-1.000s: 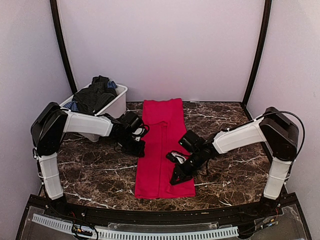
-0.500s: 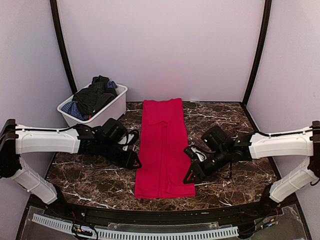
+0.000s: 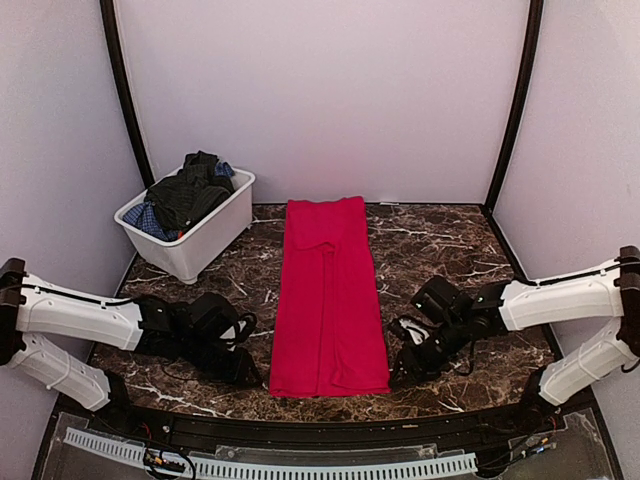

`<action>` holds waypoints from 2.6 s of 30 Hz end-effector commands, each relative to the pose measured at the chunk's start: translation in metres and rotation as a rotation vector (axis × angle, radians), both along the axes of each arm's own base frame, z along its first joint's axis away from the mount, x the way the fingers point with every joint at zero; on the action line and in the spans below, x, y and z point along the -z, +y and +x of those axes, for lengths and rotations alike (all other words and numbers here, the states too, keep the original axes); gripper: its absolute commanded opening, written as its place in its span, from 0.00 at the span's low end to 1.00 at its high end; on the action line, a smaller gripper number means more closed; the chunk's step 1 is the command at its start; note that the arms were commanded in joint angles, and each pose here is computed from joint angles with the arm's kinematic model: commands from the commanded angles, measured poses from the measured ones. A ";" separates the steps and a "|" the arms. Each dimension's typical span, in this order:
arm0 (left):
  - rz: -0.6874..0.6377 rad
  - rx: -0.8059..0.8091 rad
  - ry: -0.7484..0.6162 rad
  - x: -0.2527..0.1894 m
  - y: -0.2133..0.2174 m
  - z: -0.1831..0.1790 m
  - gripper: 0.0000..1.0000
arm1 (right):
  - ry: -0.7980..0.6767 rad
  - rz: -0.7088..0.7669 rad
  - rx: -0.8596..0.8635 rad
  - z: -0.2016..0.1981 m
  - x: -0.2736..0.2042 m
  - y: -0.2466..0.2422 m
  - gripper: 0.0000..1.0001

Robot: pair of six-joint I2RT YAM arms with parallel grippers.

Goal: Fold and stack the mixed laundry pile
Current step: Pick up the rectangle-folded T-shirt from the center of the board, then fold the rectangle-folded T-shirt at the center of the board.

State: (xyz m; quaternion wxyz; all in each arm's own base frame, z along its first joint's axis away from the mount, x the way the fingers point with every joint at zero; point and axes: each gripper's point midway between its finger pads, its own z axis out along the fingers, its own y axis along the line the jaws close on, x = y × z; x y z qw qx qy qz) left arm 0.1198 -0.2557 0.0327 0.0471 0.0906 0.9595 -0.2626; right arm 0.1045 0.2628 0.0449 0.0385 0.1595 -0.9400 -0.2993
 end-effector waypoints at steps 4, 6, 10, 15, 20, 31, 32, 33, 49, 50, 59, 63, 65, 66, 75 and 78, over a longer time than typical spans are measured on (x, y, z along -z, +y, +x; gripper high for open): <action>-0.070 0.001 0.005 0.000 -0.026 0.002 0.30 | 0.016 0.017 0.006 0.007 0.018 0.009 0.30; -0.054 0.014 0.020 0.007 -0.031 0.001 0.30 | 0.017 0.023 0.002 0.008 0.021 0.012 0.30; -0.006 0.055 0.024 0.016 -0.036 -0.005 0.29 | 0.029 0.030 -0.005 0.009 0.026 0.016 0.28; -0.001 0.078 0.040 0.021 -0.040 -0.015 0.27 | 0.042 0.046 -0.007 0.009 0.028 0.020 0.27; 0.007 0.075 0.045 0.024 -0.038 -0.016 0.19 | 0.046 0.053 -0.008 0.009 0.029 0.023 0.22; -0.051 0.196 -0.015 0.003 -0.055 -0.032 0.00 | 0.040 0.078 -0.061 -0.006 0.019 0.030 0.00; -0.053 0.212 -0.021 0.000 -0.058 -0.034 0.00 | 0.040 0.076 -0.072 -0.011 0.018 0.031 0.00; -0.052 0.238 -0.028 -0.002 -0.061 -0.040 0.00 | 0.037 0.077 -0.082 -0.014 0.015 0.033 0.00; -0.141 0.164 -0.230 -0.054 -0.083 0.035 0.00 | -0.258 0.109 -0.052 0.069 -0.047 0.050 0.00; -0.146 0.164 -0.246 -0.057 -0.085 0.041 0.00 | -0.273 0.115 -0.053 0.076 -0.050 0.052 0.00; -0.124 0.096 -0.371 -0.078 -0.082 0.125 0.00 | -0.385 0.141 -0.023 0.160 -0.066 0.060 0.00; -0.091 0.062 -0.419 -0.080 -0.076 0.167 0.00 | -0.448 0.137 0.015 0.208 -0.078 0.056 0.00; -0.081 0.038 -0.445 -0.083 -0.072 0.191 0.00 | -0.463 0.136 0.030 0.229 -0.080 0.056 0.00; -0.089 0.031 -0.466 -0.091 -0.074 0.201 0.00 | -0.473 0.140 0.039 0.239 -0.082 0.056 0.00; -0.007 -0.049 -0.520 -0.078 -0.055 0.290 0.00 | -0.503 0.168 0.070 0.310 -0.066 0.068 0.00; -0.009 -0.058 -0.511 -0.068 -0.053 0.306 0.00 | -0.496 0.163 0.076 0.327 -0.052 0.068 0.00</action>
